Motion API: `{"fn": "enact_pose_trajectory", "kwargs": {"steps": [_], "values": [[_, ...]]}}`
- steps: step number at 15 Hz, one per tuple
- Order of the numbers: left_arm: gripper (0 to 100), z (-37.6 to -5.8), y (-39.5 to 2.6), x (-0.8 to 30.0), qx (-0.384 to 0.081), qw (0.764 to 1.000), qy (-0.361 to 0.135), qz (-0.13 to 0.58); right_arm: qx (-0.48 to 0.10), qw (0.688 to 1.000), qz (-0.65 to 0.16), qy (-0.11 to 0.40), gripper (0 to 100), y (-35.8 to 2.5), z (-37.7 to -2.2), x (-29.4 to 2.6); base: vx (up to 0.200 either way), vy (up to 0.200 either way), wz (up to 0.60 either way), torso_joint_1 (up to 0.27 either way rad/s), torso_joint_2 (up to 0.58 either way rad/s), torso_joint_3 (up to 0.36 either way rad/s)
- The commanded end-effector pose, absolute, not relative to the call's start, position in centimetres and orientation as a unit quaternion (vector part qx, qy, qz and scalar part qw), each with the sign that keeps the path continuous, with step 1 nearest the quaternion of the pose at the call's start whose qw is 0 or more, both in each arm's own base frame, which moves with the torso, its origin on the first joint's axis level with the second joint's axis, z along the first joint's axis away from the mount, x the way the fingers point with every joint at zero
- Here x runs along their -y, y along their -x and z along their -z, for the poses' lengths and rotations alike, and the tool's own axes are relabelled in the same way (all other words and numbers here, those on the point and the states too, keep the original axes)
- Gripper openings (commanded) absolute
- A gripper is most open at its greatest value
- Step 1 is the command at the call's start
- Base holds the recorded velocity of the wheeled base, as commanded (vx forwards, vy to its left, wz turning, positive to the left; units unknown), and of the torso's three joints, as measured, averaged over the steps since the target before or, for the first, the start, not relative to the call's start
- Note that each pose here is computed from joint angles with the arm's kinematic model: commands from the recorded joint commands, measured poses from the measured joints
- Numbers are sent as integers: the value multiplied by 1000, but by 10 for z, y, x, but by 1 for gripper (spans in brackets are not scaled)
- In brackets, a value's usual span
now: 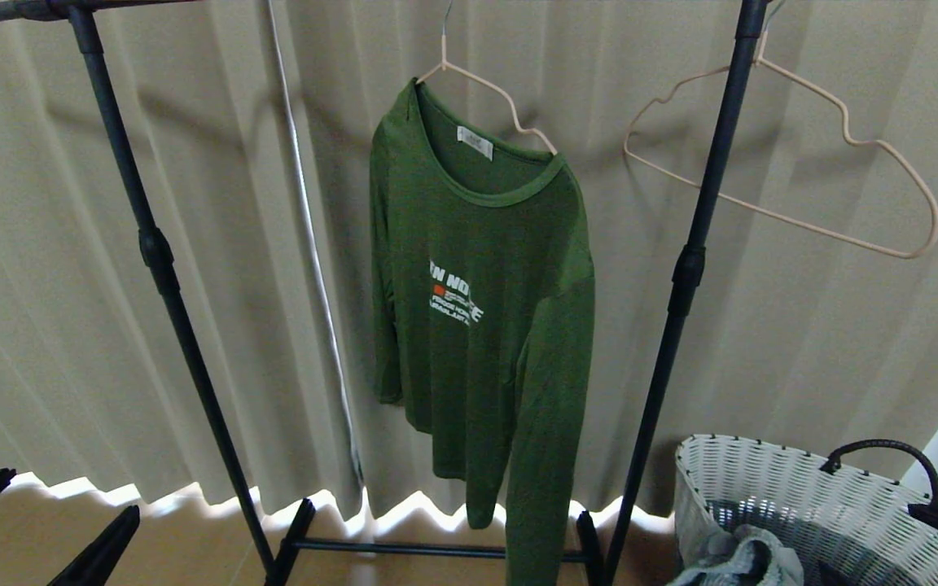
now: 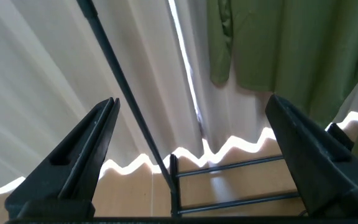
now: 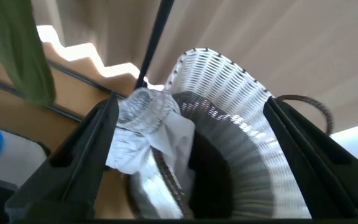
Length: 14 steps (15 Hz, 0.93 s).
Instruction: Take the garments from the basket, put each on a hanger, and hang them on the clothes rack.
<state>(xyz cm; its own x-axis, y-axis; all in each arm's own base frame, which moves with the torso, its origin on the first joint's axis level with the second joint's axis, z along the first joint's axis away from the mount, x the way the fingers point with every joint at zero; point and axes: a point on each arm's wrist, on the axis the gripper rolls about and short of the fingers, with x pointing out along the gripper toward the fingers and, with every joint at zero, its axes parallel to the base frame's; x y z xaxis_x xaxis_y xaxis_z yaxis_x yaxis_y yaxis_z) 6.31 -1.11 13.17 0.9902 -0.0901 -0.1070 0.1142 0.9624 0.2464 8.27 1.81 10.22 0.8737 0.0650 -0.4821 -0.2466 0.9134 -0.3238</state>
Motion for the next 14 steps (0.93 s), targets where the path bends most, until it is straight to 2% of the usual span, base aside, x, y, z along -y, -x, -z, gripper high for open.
{"fn": "enact_pose_trajectory", "kwargs": {"steps": [1, 3, 8, 11, 14], "values": [[100, -132, -63, 11, -46, 989, -127, 53, -259, 940, -76, 206, 100, -89, -101, -17, 0, 0, 0, 0, 0, 0], [100, -132, -63, 11, -47, 989, -128, 54, -286, 924, -77, 241, 100, -101, -102, -17, 0, 0, 0, 0, 0, 0], [100, -132, -63, 11, -45, 990, -127, 52, -377, 886, -97, 254, 100, -138, -84, -23, 0, 0, 0, 0, 0, 0], [100, -132, -63, 11, -46, 989, -127, 54, -395, 870, -123, 269, 100, -154, -78, -34, 0, 0, 0, 0, 0, 0], [100, -130, -63, 11, -51, 989, -128, 55, -414, 860, -116, 274, 100, -174, -66, -38, 0, 0, 0, 0, 0, 0]]}}
